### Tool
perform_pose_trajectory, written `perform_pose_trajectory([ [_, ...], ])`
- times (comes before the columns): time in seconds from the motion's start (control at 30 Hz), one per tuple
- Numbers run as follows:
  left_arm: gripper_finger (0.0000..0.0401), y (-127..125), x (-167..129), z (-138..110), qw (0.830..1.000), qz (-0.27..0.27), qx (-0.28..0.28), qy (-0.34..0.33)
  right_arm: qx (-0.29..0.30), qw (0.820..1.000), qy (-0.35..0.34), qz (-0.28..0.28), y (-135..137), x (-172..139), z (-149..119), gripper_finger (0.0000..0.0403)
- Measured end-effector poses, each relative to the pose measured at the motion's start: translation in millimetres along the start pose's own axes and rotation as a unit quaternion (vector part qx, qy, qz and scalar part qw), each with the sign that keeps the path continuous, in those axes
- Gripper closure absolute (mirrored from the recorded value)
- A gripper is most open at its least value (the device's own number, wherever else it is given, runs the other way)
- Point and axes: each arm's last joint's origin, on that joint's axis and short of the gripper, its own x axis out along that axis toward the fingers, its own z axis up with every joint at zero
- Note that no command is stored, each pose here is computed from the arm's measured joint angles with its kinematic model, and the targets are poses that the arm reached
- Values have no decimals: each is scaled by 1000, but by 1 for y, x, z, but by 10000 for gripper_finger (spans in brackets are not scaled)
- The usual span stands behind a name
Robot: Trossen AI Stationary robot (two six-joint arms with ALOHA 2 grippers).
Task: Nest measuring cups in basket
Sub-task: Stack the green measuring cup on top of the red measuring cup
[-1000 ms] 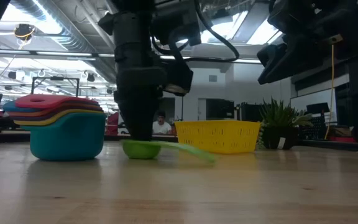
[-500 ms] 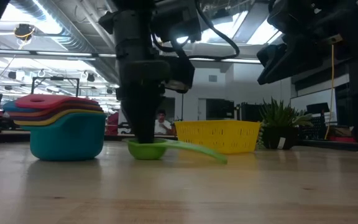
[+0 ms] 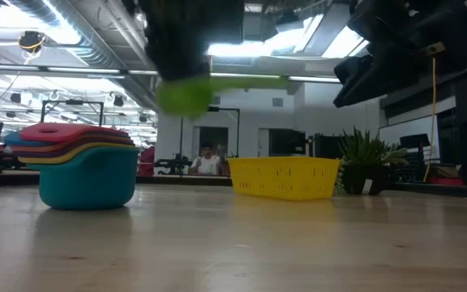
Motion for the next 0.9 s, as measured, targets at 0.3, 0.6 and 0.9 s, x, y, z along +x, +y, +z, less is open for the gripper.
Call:
perform_pose_trajectory([
  [0.3,397,-9,-50,-22,997,5,65,34,37,999,-29,-2,0,0,6,295],
  [0.6,393,-20,-47,-34,985,7,148,85,40,997,-67,-4,-1,-1,13,295],
  [0.9,386,-31,-47,-37,971,20,223,86,41,995,-89,-6,-2,-2,17,295],
])
